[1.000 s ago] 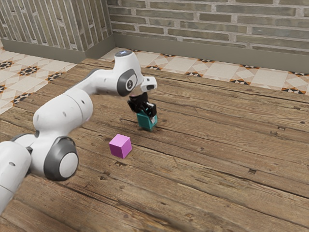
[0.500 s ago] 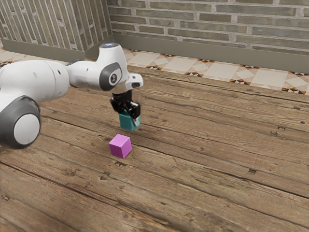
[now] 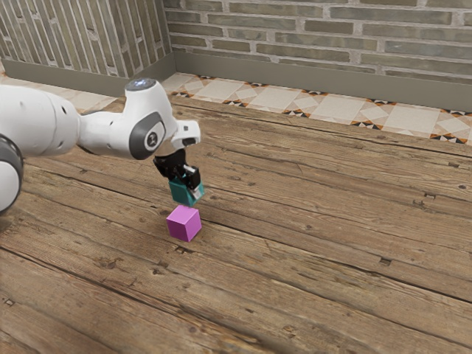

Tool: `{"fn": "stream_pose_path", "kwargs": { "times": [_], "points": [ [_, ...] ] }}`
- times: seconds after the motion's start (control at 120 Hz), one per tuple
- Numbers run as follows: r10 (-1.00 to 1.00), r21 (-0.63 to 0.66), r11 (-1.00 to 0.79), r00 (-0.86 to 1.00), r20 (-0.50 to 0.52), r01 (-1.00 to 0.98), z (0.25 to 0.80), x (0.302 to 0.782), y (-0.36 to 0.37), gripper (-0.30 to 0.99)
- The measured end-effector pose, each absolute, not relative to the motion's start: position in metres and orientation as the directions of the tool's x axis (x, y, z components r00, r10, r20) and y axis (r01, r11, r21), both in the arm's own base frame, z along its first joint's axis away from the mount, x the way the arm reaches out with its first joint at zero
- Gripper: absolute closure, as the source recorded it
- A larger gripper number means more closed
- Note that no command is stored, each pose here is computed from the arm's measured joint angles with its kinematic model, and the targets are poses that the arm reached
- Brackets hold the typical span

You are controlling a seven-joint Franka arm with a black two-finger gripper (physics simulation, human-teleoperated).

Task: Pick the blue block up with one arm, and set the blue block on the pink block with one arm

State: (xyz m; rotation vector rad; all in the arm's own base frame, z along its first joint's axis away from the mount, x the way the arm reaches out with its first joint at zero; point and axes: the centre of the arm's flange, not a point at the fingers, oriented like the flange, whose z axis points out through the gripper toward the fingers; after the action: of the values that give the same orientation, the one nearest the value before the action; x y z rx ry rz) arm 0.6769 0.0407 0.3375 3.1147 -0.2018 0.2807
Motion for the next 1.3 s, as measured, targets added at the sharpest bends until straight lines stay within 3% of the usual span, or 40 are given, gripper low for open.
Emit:
{"fn": "stream_pose_path", "kwargs": {
  "times": [0.583, 1.3],
  "points": [
    [-0.072, 0.031, -0.996, 0.982, 0.177, -0.079, 0.328, 0.623, 0.04, 0.38],
    [-0.001, 0.037, -0.999, 0.983, 0.184, -0.008, 0.331, 0.628, 0.035, 0.4]
  ]
}}
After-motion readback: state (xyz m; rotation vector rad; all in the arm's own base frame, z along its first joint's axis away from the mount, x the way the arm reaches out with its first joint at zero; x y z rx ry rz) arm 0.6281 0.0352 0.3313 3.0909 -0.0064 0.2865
